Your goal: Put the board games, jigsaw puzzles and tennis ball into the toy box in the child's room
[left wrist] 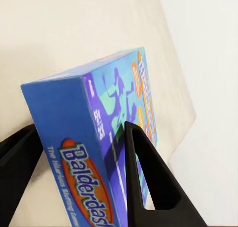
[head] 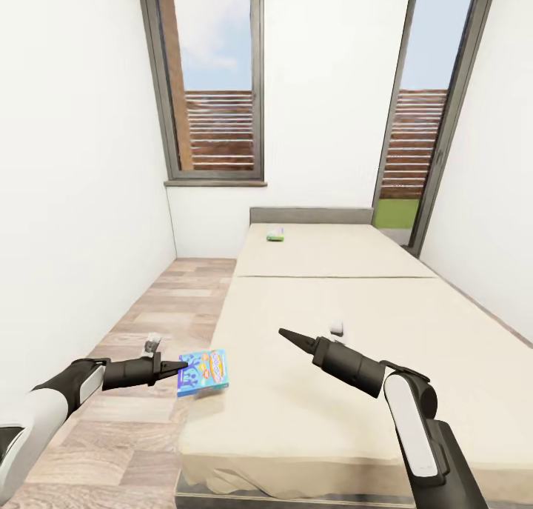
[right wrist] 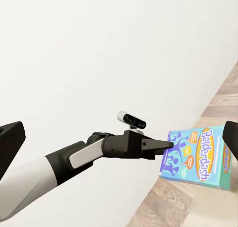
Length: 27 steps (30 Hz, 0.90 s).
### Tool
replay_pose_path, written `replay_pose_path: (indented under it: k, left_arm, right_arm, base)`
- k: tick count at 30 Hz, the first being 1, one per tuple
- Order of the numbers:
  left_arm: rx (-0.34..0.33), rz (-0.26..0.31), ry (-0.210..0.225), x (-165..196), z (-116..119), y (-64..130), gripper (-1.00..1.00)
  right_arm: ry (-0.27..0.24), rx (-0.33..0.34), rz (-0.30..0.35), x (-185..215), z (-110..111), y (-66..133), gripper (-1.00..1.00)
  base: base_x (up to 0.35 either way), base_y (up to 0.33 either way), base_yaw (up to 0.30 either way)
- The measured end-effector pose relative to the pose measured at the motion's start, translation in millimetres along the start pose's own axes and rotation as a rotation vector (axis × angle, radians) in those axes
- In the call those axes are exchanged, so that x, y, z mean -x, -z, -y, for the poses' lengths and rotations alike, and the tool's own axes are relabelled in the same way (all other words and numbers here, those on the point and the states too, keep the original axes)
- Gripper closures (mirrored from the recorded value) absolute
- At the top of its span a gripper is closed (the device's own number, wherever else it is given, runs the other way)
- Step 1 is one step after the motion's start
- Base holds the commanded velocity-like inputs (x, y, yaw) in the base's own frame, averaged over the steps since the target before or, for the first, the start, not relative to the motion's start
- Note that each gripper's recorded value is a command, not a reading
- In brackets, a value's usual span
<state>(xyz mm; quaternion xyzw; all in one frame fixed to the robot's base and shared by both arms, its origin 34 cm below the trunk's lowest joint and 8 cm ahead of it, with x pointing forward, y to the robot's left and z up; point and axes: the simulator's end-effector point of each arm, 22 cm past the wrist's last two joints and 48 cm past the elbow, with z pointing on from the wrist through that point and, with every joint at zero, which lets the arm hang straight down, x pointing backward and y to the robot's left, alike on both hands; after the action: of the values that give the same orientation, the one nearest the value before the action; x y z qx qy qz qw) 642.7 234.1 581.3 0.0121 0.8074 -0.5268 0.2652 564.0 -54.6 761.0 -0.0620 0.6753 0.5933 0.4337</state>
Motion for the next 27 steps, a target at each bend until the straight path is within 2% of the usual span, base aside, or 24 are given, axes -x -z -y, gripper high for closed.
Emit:
replay_pose_path:
  k: [13, 18, 21, 24, 27]
  left_arm:
    - [0.0, 0.0, 0.001, 19, 22, 5.8, 1.0]
    - [-0.005, 0.012, 0.002, 28, 24, 22.2, 1.0]
    - [-0.059, 0.041, -0.023, 39, 41, 13.9, 1.0]
    - [-0.063, 0.041, -0.052, 43, 47, 8.7, 1.0]
    - [-0.072, 0.041, -0.058, 49, 55, 10.3, 1.0]
  right_arm:
    - [0.0, -0.001, 0.0, 23, -17, -6.0, -1.0]
    - [0.014, -0.075, 0.002, 22, 7, -2.1, -1.0]
    - [0.008, -0.093, 0.012, 21, 14, -4.9, -1.0]
    - [0.022, -0.121, 0.012, 20, 21, -5.9, -1.0]
    - [0.038, -0.147, 0.015, 25, 22, -8.0, -1.0]
  base:
    - [0.0, 0.0, 0.0]
    - [0.0, 0.0, 0.0]
    - [0.0, 0.0, 0.0]
    - [0.0, 0.0, 0.0]
    - [0.0, 0.0, 0.0]
